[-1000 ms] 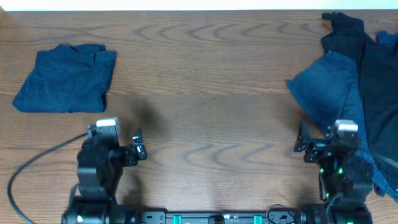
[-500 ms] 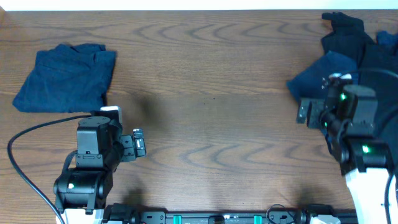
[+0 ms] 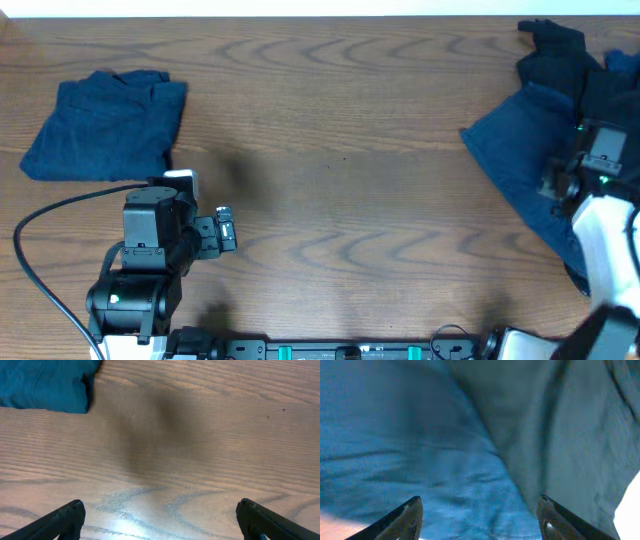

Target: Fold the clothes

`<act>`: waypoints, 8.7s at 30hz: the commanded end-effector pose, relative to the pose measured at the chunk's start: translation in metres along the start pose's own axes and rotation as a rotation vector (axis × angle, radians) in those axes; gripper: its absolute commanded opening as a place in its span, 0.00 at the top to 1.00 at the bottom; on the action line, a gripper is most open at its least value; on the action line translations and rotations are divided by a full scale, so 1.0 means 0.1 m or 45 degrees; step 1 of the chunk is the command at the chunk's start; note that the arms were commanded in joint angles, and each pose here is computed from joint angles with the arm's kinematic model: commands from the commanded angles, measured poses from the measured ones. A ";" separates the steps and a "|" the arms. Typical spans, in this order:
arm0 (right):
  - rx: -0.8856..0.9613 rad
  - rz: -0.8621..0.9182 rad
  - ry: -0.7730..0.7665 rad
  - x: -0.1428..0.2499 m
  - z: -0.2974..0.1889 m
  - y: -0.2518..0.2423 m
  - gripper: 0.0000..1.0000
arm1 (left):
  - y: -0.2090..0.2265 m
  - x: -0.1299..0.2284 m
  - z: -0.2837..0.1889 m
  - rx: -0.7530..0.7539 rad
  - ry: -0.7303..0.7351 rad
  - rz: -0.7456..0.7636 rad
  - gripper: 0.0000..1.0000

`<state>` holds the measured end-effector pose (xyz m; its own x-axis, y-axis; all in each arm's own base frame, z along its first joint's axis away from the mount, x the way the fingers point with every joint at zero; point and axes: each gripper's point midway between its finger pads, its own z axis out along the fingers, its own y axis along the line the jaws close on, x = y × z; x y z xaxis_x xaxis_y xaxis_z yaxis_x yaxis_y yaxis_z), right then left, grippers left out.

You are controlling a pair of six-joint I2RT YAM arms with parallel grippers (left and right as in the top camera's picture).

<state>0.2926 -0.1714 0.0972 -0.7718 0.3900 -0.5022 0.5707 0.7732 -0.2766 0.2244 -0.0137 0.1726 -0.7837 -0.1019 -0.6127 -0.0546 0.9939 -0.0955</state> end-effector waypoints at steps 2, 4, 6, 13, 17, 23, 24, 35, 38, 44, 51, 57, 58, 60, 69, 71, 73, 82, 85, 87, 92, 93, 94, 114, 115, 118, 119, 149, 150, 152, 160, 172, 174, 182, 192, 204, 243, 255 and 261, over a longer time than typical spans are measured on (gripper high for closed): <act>0.186 0.133 0.074 0.06 0.25 -0.36 0.28 | -0.03 -0.08 -0.06 0.018 -0.031 -0.009 0.02; 0.204 0.153 0.102 0.10 0.36 -0.42 0.28 | -0.03 -0.08 -0.06 0.018 -0.032 -0.009 0.02; 0.219 0.169 0.125 0.13 0.46 -0.46 0.28 | -0.03 -0.08 -0.06 0.018 -0.031 -0.009 0.02; 0.257 0.214 0.181 0.23 0.76 -0.57 0.37 | -0.03 -0.08 -0.06 0.018 -0.031 -0.009 0.02; 0.269 0.229 0.196 0.27 0.83 -0.61 0.59 | -0.03 -0.08 -0.06 0.018 -0.031 -0.009 0.02; 0.277 0.252 0.157 0.17 0.81 -0.65 0.99 | -0.03 -0.08 -0.06 0.018 -0.032 -0.009 0.02; 0.277 0.255 0.150 0.14 0.79 -0.66 0.99 | -0.03 -0.08 -0.06 0.018 -0.032 -0.009 0.02; -0.167 0.127 -0.076 -0.77 -0.01 -0.23 0.99 | -0.03 -0.08 -0.06 0.018 -0.032 -0.009 0.02; -0.478 -0.062 -0.182 -0.97 -0.48 0.27 0.99 | -0.03 -0.09 -0.06 0.019 -0.034 -0.009 0.02; -0.865 -0.513 -0.296 -0.73 -1.43 1.32 0.99 | -0.04 -0.09 -0.06 0.019 -0.036 -0.009 0.02; -1.070 -0.885 -0.219 0.01 -1.87 2.32 0.97 | -0.04 -0.09 -0.06 0.019 -0.036 -0.009 0.02; -1.191 -0.965 -0.207 0.37 -2.01 3.02 0.99 | -0.04 -0.09 -0.06 0.019 -0.036 -0.009 0.02; -1.209 -0.970 -0.217 0.41 -2.03 3.12 0.98 | -0.04 -0.09 -0.06 0.019 -0.036 -0.009 0.02; -1.249 -0.998 -0.255 0.47 -2.09 3.31 0.98 | -0.04 -0.09 -0.06 0.019 -0.036 -0.009 0.02; -1.059 -0.672 -0.519 -0.13 -2.24 3.28 0.32 | -0.04 -0.10 -0.06 0.021 -0.042 -0.010 0.02; -0.925 -0.502 -0.542 -0.38 -2.17 3.01 0.18 | -0.04 -0.10 -0.06 0.021 -0.042 -0.010 0.02; -0.790 -0.366 -0.538 -0.58 -2.05 2.62 0.16 | -0.04 -0.12 -0.06 0.023 -0.051 -0.014 0.02; -0.291 0.084 0.034 -0.36 -0.96 0.88 0.16 | -0.45 -0.35 -0.01 0.318 -0.111 -0.141 0.02; -0.261 0.195 0.167 -0.23 -0.74 0.53 0.15 | -0.64 -0.37 0.10 0.459 -0.040 -0.184 0.01; -0.263 0.245 0.213 -0.19 -0.64 0.37 0.14 | -0.72 -0.34 0.21 0.505 0.034 -0.226 0.01; -0.243 0.298 0.254 -0.16 -0.53 0.08 0.13 | -0.94 -0.15 0.57 0.598 0.277 -0.301 0.02; -0.237 0.295 0.257 -0.16 -0.52 0.05 0.12 | -0.99 -0.10 0.65 0.601 0.321 -0.302 0.01; -0.232 0.295 0.263 -0.15 -0.51 0.02 0.12 | -1.06 -0.03 0.74 0.603 0.374 -0.300 0.01; -0.222 0.291 0.299 -0.08 -0.52 -0.01 0.10 | -2.21 0.56 1.81 0.719 0.501 -0.082 0.06; -0.222 0.291 0.298 -0.08 -0.52 -0.01 0.10 | -2.24 0.57 1.84 0.725 0.499 -0.084 0.07; -0.222 0.291 0.299 -0.08 -0.52 -0.01 0.10 | -2.35 0.61 1.89 0.755 0.484 -0.062 0.08; -0.221 0.291 0.301 -0.08 -0.52 -0.01 0.10 | -2.39 0.62 1.90 0.767 0.475 -0.052 0.08; -0.222 0.270 0.306 -0.06 -0.52 -0.01 0.10 | -0.28 -0.77 1.30 0.317 -0.021 -0.357 0.58; -0.222 0.270 0.305 -0.07 -0.52 -0.01 0.09 | -0.17 -0.82 1.28 0.296 -0.044 -0.398 0.15; -0.222 0.270 0.306 -0.06 -0.52 -0.01 0.09 | -0.05 -0.79 1.26 0.292 -0.027 -0.449 0.02; -0.237 0.272 0.305 -0.07 -0.52 0.01 0.10 | -0.51 -0.26 1.18 0.476 0.311 -0.543 0.02; -0.242 0.273 0.304 -0.07 -0.52 0.01 0.09 | -1.27 -0.07 1.64 0.587 0.415 -0.647 0.25; -0.241 0.273 0.304 -0.07 -0.52 0.01 0.09 | -1.34 -0.04 1.78 0.596 0.428 -0.664 0.25; -0.242 0.273 0.304 -0.07 -0.52 0.01 0.09 | -1.42 0.06 2.26 0.603 0.441 -0.791 0.24; -0.241 0.273 0.304 -0.07 -0.52 0.01 0.09 | -1.59 -0.06 2.26 0.757 0.430 -0.820 0.24; -0.242 0.273 0.303 -0.07 -0.52 0.01 0.09 | -1.70 -0.15 2.08 0.866 0.446 -0.797 0.27; -0.262 0.246 0.314 -0.05 -0.53 0.03 0.11 | -0.87 0.32 1.80 0.349 0.569 -0.712 0.94; -0.268 0.240 0.317 -0.05 -0.53 0.04 0.11 | -0.52 0.80 2.02 0.070 0.699 -0.658 0.87; -0.273 0.214 0.322 -0.03 -0.54 0.04 0.12 | -0.56 0.77 1.92 0.149 0.721 -0.576 0.87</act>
<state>0.2841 -0.1415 0.1428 -0.7151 0.6283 -0.3065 0.6622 0.7493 -0.0092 0.3025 -0.0998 -0.0031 -0.8775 -0.4795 -0.0090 -0.4313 0.7973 -0.4223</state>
